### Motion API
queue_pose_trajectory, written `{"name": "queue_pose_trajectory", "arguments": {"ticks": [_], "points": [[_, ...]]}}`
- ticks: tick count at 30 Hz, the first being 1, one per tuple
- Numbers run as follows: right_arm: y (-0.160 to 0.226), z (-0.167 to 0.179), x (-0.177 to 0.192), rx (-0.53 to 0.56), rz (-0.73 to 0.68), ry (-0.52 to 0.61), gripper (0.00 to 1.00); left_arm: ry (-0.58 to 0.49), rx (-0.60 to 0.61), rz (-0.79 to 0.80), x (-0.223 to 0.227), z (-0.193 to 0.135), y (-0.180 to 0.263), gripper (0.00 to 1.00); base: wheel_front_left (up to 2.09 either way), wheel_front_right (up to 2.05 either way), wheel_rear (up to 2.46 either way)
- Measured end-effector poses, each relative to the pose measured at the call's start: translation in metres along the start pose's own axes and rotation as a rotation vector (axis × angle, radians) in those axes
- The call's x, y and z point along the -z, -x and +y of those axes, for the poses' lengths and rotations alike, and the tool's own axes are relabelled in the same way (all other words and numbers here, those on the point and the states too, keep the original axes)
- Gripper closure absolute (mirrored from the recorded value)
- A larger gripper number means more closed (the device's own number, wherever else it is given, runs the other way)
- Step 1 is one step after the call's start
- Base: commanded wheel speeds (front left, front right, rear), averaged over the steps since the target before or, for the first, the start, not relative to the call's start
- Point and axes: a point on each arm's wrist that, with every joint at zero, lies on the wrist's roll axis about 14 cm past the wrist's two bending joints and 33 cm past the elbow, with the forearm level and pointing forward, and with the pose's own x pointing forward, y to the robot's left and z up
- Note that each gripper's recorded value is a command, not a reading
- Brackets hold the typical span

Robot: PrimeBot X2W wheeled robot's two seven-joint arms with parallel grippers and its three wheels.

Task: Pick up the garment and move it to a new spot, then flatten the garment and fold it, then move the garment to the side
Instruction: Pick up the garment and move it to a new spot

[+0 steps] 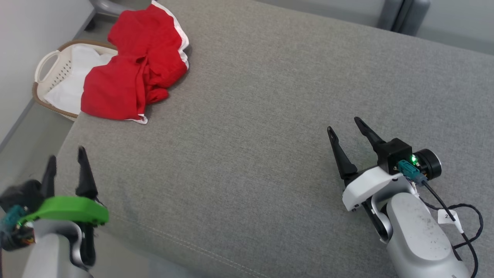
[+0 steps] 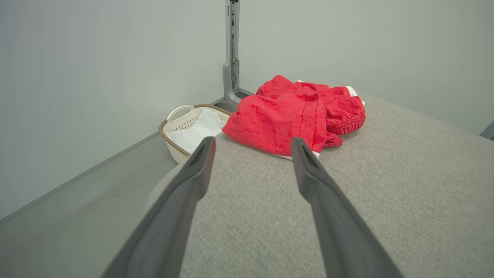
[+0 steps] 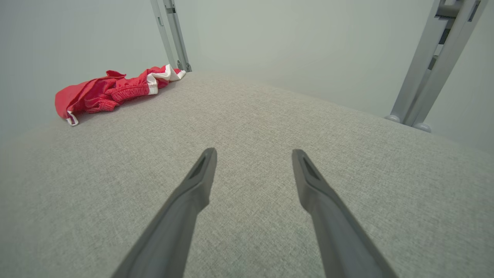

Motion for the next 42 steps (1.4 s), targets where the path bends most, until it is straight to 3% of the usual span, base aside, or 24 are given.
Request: {"name": "queue_pose_trajectory", "arguments": {"ticks": [7,12,24,31,33,39,42], "points": [[-0.014,-0.027,0.009,0.033,-0.020,0.012,0.00,-0.096,0.099,-0.044,-0.040,-0.021,-0.072,0.00,0.00,0.00,0.00],[-0.019,-0.049,0.015,0.067,-0.037,0.010,0.00,-0.139,0.160,0.003,-0.038,-0.041,-0.113,0.00,0.00,0.00,0.00],[-0.006,-0.097,0.027,0.157,-0.072,0.005,0.00,-0.154,0.218,0.294,0.037,-0.070,-0.172,0.00,0.00,0.00,0.00],[0.013,-0.127,0.039,0.241,-0.057,-0.001,0.00,-0.149,0.195,0.560,0.109,-0.070,-0.169,0.00,0.00,0.00,0.00],[0.018,-0.133,0.041,0.259,-0.054,0.000,0.00,-0.165,0.189,0.571,0.115,-0.068,-0.171,1.00,0.00,0.00,0.00],[0.032,-0.146,0.038,0.306,-0.043,0.003,0.00,-0.200,0.231,0.488,0.107,-0.079,-0.181,1.00,0.00,0.00,0.00],[0.040,-0.146,0.035,0.320,-0.035,-0.003,0.00,-0.216,0.306,0.380,0.076,-0.103,-0.193,1.00,0.00,0.00,0.00]]}}
